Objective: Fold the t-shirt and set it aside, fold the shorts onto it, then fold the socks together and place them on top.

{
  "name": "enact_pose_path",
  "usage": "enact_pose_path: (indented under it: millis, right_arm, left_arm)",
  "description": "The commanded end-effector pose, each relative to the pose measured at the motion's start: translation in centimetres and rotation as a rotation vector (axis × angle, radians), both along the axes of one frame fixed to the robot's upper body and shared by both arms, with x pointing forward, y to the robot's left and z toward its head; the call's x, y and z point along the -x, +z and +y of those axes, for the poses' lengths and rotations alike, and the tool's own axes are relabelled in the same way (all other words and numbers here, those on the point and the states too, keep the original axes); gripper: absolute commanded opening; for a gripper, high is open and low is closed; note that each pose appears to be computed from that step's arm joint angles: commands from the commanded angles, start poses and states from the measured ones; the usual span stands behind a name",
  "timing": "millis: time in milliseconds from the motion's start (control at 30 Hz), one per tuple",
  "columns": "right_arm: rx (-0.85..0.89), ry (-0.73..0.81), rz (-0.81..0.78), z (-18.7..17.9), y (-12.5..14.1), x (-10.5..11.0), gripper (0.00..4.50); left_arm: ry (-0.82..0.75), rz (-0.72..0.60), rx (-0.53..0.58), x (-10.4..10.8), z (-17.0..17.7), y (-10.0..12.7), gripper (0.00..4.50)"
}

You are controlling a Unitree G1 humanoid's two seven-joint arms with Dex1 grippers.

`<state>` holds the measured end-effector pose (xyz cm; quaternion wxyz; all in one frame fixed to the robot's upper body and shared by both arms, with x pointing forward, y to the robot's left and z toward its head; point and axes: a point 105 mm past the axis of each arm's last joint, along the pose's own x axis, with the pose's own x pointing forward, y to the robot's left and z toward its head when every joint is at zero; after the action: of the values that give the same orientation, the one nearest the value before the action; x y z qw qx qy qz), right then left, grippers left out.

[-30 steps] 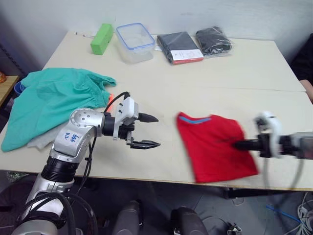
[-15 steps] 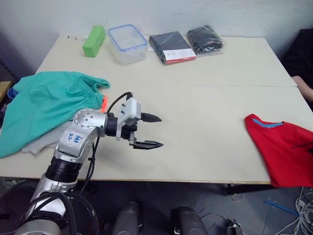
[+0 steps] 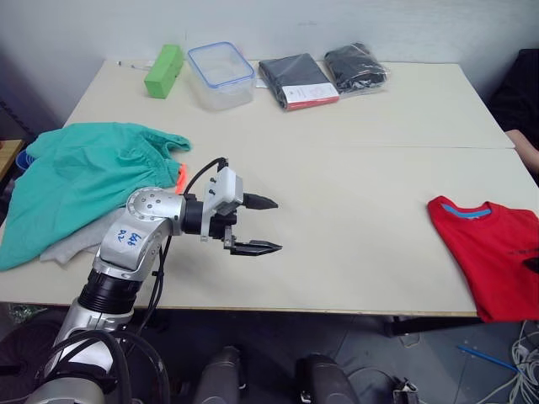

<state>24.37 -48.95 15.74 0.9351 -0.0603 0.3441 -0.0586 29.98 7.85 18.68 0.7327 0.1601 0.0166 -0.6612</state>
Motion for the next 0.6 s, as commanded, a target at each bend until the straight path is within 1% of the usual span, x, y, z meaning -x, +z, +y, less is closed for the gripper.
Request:
enact_pose_path:
  millis: [33, 100, 133, 200, 233, 267, 333, 400, 467, 533, 600]
  right_arm:
    - [0.072, -0.081, -0.189, -1.9, 6.0, 0.5, 4.47]
    - [0.063, -0.049, -0.276, -1.3, 7.9, -0.3, 4.47]
    - [0.043, 0.000, -0.328, -0.5, 9.0, -0.9, 4.47]
    - [-0.039, 0.188, -0.405, 2.6, 10.7, -2.2, 4.47]
    - [-0.112, 0.354, -0.416, 5.8, 11.1, -2.9, 4.47]
    - [-0.179, 0.525, -0.399, 9.6, 11.0, -3.1, 4.47]
    - [-0.280, 0.785, -0.348, 16.0, 10.1, -2.1, 4.47]
    - [-0.345, 0.942, -0.345, 21.1, 9.6, -1.2, 4.47]
    - [-0.348, 1.086, -0.370, 26.0, 9.2, -0.6, 4.47]
    - [-0.339, 1.181, -0.414, 29.7, 9.1, -0.3, 4.47]
    - [-0.313, 1.254, -0.466, 32.9, 8.9, -0.4, 4.47]
  left_arm:
    - [0.007, -0.035, 0.014, 0.3, 0.4, 0.8, 4.50]
    - [0.021, -0.036, 0.014, 0.2, 0.6, 0.8, 4.50]
    - [0.032, -0.037, 0.015, 0.1, 0.8, 0.8, 4.50]
    - [0.056, -0.037, 0.018, 0.0, 1.1, 0.8, 4.50]
    - [0.077, -0.034, 0.019, 0.0, 1.5, 0.7, 4.50]
    - [0.103, -0.029, 0.019, 0.0, 1.9, 0.7, 4.50]
    - [0.161, -0.026, 0.005, 0.0, 3.1, 0.4, 4.50]
    - [0.245, -0.029, -0.023, -0.2, 4.5, -0.2, 4.50]
    - [0.358, -0.034, -0.054, -0.7, 6.5, -0.8, 4.50]
    - [0.458, -0.043, -0.079, -1.0, 8.3, -1.3, 4.50]
    - [0.590, -0.056, -0.108, -1.5, 10.5, -1.9, 4.50]
